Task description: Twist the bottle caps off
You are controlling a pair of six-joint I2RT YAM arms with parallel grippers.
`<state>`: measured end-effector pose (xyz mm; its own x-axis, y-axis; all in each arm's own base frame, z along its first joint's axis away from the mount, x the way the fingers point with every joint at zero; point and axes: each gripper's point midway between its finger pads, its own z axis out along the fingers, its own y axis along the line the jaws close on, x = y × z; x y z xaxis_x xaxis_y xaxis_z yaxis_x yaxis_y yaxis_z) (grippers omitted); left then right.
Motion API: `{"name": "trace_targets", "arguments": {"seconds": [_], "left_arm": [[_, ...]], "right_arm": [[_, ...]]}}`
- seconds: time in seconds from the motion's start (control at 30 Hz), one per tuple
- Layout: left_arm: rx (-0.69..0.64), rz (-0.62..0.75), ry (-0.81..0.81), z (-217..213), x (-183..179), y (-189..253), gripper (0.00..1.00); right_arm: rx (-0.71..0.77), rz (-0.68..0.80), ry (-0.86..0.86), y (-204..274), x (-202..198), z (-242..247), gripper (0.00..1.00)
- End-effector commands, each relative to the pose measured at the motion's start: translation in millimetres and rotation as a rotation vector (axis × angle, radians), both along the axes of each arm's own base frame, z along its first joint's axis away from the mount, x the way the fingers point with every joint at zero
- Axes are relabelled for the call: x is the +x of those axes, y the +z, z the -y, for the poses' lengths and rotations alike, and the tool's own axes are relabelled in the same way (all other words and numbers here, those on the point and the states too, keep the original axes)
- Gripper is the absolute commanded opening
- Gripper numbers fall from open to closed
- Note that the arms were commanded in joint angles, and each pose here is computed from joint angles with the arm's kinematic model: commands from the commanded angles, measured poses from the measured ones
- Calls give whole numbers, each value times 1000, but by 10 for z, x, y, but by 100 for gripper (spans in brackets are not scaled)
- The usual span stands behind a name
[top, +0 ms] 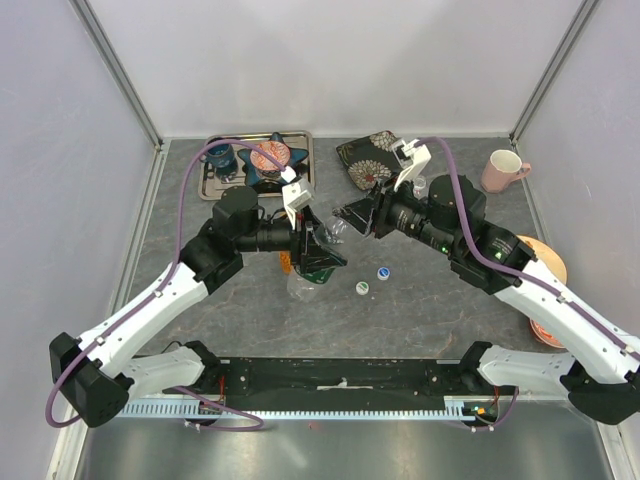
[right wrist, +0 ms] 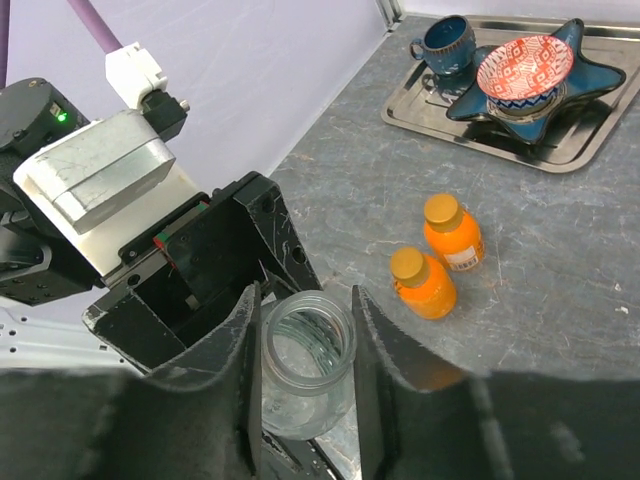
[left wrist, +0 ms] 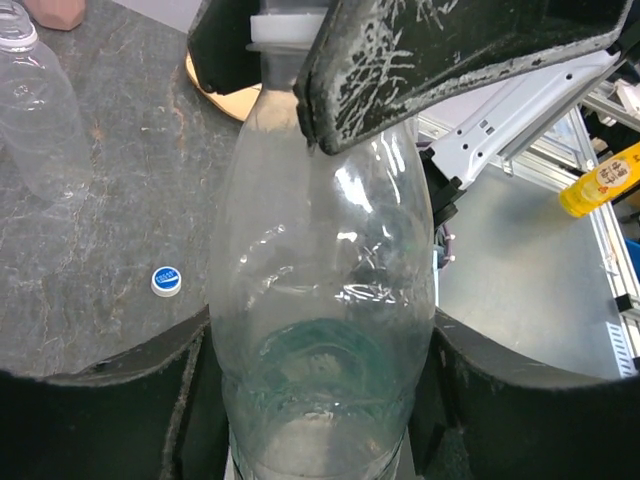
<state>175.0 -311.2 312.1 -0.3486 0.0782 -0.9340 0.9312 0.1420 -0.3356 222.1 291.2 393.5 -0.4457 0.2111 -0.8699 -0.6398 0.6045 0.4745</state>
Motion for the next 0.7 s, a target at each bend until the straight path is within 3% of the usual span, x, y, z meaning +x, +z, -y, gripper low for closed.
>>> {"name": "trace_targets", "arguments": {"seconds": [0.0, 0.07, 0.1, 0.37, 0.5, 0.53, 0.67], "left_arm": [[-30, 80, -38, 8, -55, 224, 68], [-22, 79, 2, -9, -1, 234, 82], [-18, 78, 15, -18, 14, 234, 99], [24, 79, 276, -238, 321, 265, 99], [76, 105, 478, -556, 474, 239, 99], [73, 124, 560, -717, 500, 271, 99], [23, 187, 701, -1063, 462, 410, 99]], "right_arm": [[20, 15, 54, 25, -88, -55, 7], [22, 20, 39, 41, -89, -14, 0], [25, 28, 33, 68, -90, 6, 0], [-1, 93, -142, 290, 45, 360, 0], [-74, 125, -375, 339, 256, 781, 0], [-100, 143, -516, 379, 353, 1040, 0], [-195, 179, -796, 395, 472, 1591, 0]]}}
